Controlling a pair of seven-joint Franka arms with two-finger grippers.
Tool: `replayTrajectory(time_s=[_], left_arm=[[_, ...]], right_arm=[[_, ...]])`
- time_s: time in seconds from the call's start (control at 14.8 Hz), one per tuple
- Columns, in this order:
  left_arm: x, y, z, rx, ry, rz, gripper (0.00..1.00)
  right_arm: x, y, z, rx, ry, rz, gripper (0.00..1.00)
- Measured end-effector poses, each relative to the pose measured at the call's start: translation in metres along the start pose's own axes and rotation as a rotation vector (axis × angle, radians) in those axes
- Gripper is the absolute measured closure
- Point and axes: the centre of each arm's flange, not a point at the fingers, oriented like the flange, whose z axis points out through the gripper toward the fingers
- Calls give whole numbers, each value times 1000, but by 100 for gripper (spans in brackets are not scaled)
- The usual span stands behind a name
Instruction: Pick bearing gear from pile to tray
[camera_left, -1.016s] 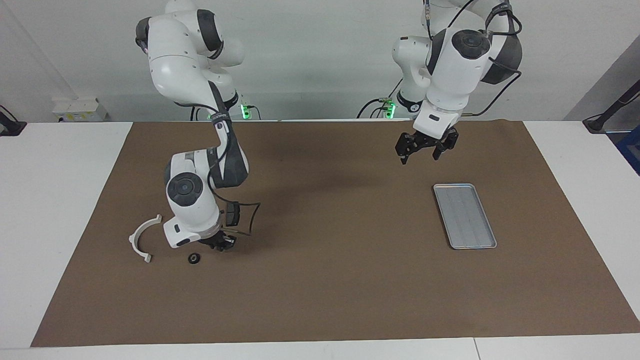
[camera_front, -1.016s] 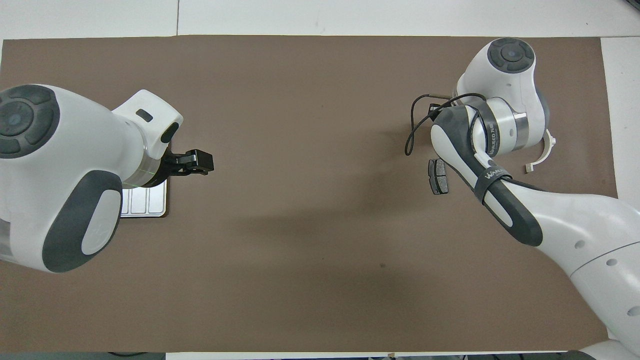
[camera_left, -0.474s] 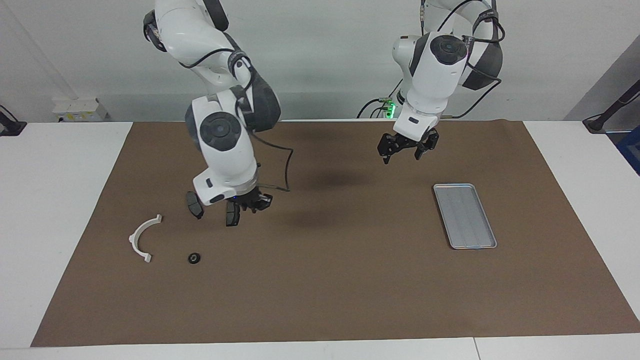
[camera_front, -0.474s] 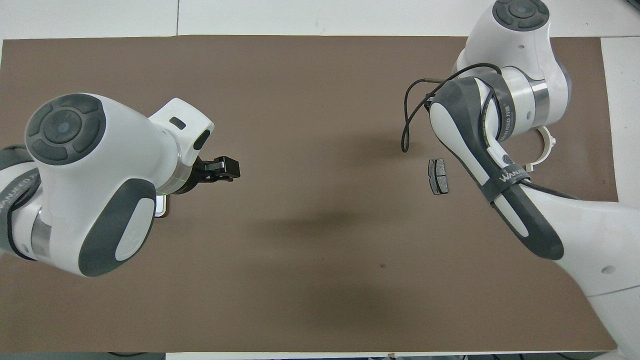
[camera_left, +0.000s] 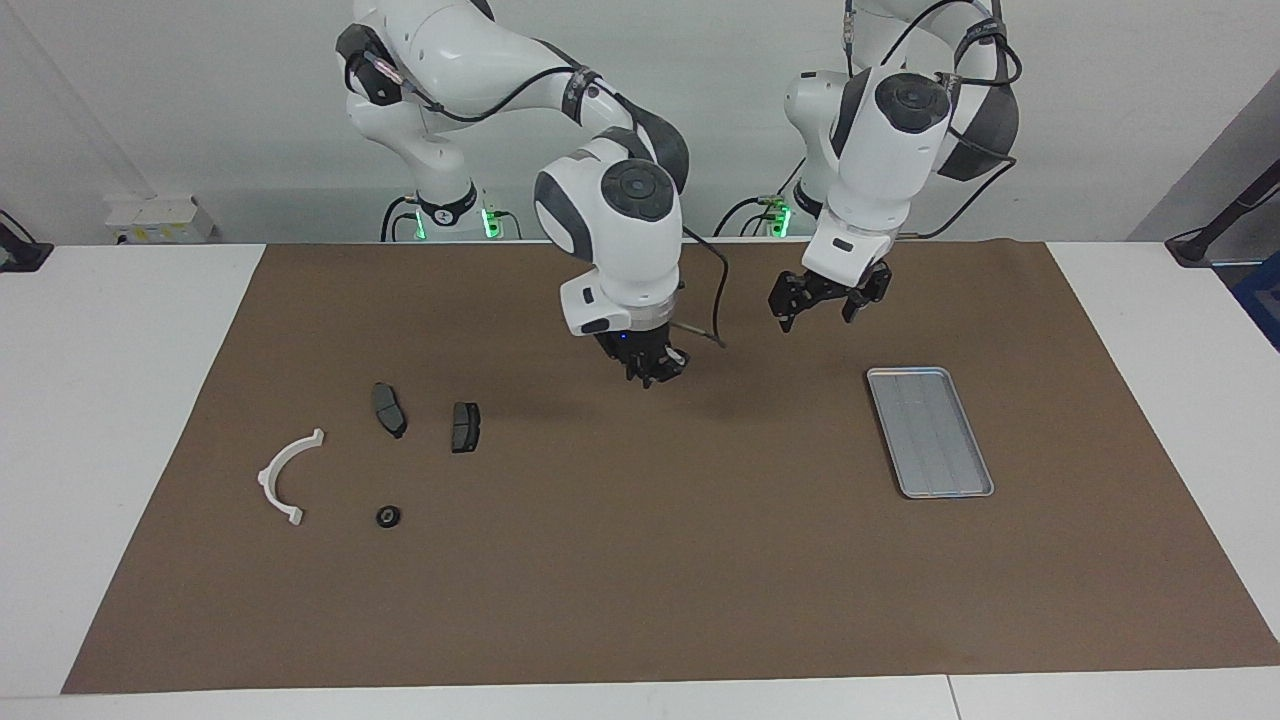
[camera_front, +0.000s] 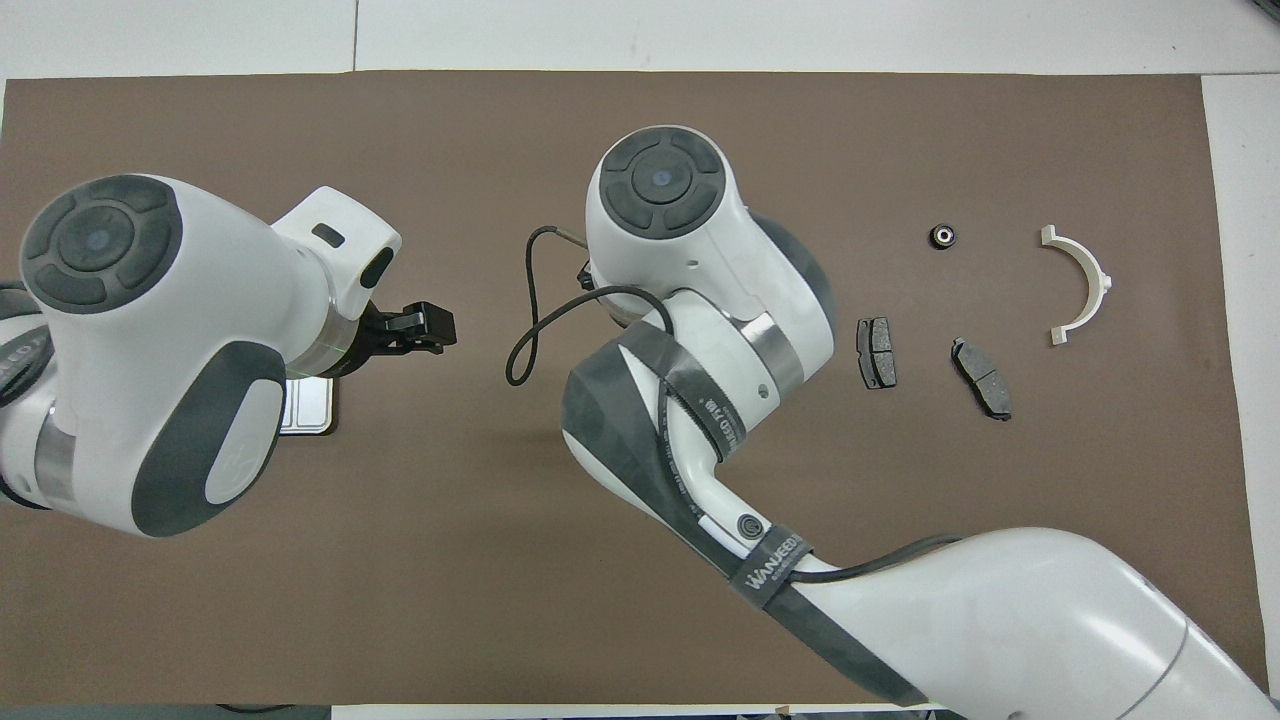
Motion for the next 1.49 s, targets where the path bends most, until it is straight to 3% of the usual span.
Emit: replayTrajectory(time_s=[0.27, 0.47, 0.81, 1.15, 1.29, 1.49], left_arm=[[26, -57, -9, -1, 7, 24, 0], [29, -65, -12, -2, 10, 30, 0], [27, -58, -12, -2, 10, 42, 0], [26, -57, -12, -2, 10, 45, 0], [25, -54, -11, -2, 10, 47, 0], [22, -45, -11, -3, 10, 47, 0]], right_arm=[[-30, -23, 68, -5, 55, 43, 76], [-39, -30, 109, 9, 64, 45, 76], [-38, -24, 144, 50, 79, 33, 76], [-38, -22, 145, 63, 81, 32, 76], [-37, -21, 145, 55, 82, 33, 62], [-24, -20, 123, 7, 91, 59, 30]])
